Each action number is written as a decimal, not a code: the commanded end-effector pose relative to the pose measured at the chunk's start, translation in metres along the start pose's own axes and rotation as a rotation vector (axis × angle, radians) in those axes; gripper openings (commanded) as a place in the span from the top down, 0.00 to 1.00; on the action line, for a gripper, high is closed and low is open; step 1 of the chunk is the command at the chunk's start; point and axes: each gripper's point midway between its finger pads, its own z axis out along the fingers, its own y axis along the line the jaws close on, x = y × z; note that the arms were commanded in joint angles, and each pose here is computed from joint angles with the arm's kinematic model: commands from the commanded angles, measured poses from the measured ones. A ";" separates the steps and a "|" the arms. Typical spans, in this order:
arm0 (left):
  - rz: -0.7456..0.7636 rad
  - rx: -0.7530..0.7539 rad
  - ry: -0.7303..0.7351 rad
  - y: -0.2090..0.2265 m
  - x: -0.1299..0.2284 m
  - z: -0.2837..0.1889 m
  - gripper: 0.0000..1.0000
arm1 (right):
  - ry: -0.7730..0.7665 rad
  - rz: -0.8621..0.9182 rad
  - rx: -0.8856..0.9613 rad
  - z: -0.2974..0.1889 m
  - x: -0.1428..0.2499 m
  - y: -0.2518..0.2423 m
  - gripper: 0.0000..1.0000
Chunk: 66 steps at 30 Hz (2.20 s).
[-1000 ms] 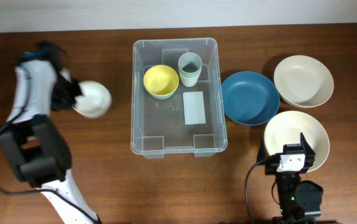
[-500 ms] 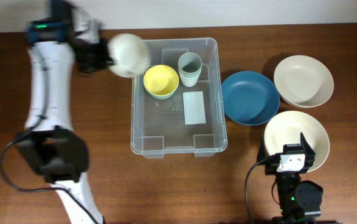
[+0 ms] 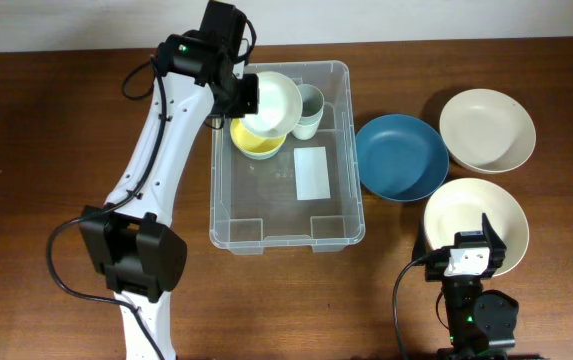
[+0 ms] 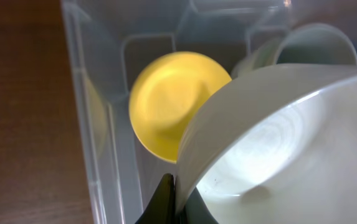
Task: Pack container
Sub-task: 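Carry the white bowl over and drop it onto the yellow bowl, then withdraw the left gripper to the left side of the table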
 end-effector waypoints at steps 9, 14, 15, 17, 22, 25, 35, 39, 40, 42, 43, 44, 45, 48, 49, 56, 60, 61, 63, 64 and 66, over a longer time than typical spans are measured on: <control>-0.095 -0.052 0.005 0.011 -0.005 0.031 0.99 | 0.010 0.004 0.021 0.000 0.003 -0.004 0.01; -0.096 -0.056 0.022 0.012 -0.004 0.051 0.99 | 0.010 0.004 0.021 0.000 0.003 -0.004 0.01; -0.097 -0.056 0.020 0.012 -0.005 0.053 0.99 | 0.010 0.004 0.021 0.000 0.003 -0.004 0.01; -0.100 -0.056 0.014 0.014 -0.007 0.053 0.99 | 0.010 0.004 0.021 0.000 0.003 -0.004 0.01; -0.104 -0.058 0.017 0.016 -0.007 0.053 0.66 | 0.010 0.004 0.021 0.000 0.003 -0.004 0.01; -0.105 -0.056 0.009 0.016 -0.009 0.051 0.35 | 0.010 0.004 0.021 0.000 0.003 -0.004 0.01; -0.146 -0.067 -0.030 0.039 -0.027 0.010 0.35 | 0.009 0.004 0.021 0.000 0.003 -0.004 0.01; -0.189 -0.090 -0.050 0.072 -0.035 -0.007 0.34 | 0.009 0.004 0.021 0.000 0.003 -0.004 0.01; -0.205 -0.098 -0.052 0.082 -0.036 -0.009 0.33 | 0.010 0.004 0.022 0.000 0.004 -0.004 0.01; -0.248 -0.118 -0.047 0.106 -0.036 -0.012 0.25 | 0.010 0.004 0.022 0.000 0.004 -0.004 0.01; -0.271 -0.129 -0.041 0.118 -0.034 -0.013 0.21 | 0.010 0.004 0.021 0.000 0.003 -0.004 0.01; -0.294 -0.140 -0.034 0.131 -0.032 -0.014 0.16 | 0.010 0.004 0.021 0.000 0.003 -0.004 0.01; -0.313 -0.149 -0.029 0.141 -0.031 -0.016 0.13 | 0.010 0.004 0.021 0.000 0.003 -0.004 0.01; -0.372 -0.182 -0.016 0.174 -0.024 -0.020 0.01 | 0.009 0.004 0.021 0.000 0.003 -0.004 0.01; -0.390 -0.195 -0.012 0.184 -0.022 -0.022 0.01 | 0.009 0.004 0.021 0.000 0.003 -0.004 0.01; -0.495 -0.252 0.005 0.239 -0.007 -0.033 0.01 | 0.010 0.004 0.021 0.000 0.003 -0.004 0.01; -0.520 -0.261 0.003 0.251 -0.004 -0.035 0.01 | 0.010 0.004 0.021 0.000 0.003 -0.004 0.01; -0.521 -0.262 0.003 0.252 -0.004 -0.036 0.01 | 0.010 0.004 0.021 0.000 0.003 -0.004 0.01; -0.523 -0.262 0.003 0.253 -0.004 -0.036 0.01 | 0.010 0.004 0.021 0.000 0.003 -0.004 0.01; -0.523 -0.262 0.003 0.253 -0.004 -0.036 0.01 | 0.009 0.003 0.022 0.000 0.003 -0.004 0.01; -0.522 -0.262 0.003 0.253 -0.004 -0.036 0.01 | 0.012 0.004 0.037 0.000 0.004 -0.007 0.01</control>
